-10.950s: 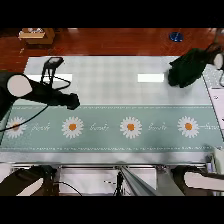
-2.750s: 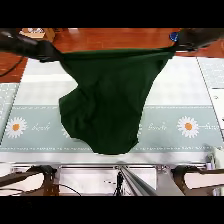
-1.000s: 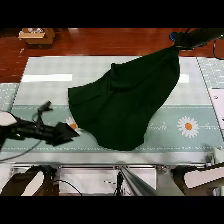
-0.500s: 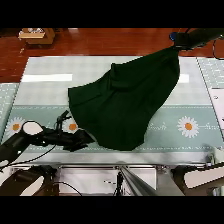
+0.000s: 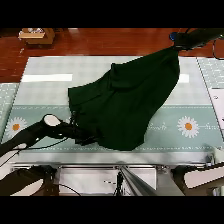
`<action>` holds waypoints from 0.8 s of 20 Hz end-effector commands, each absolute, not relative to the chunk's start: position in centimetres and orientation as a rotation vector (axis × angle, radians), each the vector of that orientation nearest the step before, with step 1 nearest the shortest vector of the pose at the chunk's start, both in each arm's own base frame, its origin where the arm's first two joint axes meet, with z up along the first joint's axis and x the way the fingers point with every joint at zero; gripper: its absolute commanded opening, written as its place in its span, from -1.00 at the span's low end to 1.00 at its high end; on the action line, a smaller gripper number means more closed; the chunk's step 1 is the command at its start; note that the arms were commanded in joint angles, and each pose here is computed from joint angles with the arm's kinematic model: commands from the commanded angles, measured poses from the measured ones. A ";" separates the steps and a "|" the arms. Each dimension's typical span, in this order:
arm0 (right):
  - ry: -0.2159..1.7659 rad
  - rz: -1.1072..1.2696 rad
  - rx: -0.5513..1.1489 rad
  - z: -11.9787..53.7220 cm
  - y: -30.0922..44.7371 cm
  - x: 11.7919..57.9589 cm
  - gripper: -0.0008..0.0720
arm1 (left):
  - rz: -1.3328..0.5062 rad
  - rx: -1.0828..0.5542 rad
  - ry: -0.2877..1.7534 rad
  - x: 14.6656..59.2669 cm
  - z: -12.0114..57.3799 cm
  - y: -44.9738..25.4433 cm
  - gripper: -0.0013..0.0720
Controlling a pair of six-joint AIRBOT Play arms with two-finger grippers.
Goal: Fold the shirts.
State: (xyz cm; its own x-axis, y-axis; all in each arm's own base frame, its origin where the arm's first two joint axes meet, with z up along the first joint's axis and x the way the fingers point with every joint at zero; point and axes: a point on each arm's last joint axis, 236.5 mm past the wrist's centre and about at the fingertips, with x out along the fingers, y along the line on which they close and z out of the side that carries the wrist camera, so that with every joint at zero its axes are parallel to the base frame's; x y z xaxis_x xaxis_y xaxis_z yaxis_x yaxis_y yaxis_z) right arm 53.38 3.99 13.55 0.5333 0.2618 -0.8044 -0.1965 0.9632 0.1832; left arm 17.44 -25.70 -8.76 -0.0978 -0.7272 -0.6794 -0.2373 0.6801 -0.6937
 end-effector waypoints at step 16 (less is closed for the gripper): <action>0.994 0.281 0.069 13.3 4.0 52.9 -0.89 | -0.764 -0.632 1.639 22.2 -7.2 -32.6 -0.91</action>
State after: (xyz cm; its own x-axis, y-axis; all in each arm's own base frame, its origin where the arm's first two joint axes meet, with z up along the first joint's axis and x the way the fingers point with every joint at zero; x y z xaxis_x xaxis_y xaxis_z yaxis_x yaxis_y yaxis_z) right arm 53.17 4.02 13.39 0.5239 0.2630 -0.8101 -0.2003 0.9625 0.1829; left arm 21.58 -31.27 -8.97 -0.1738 -0.7261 -0.6653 -0.0807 0.6838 -0.7252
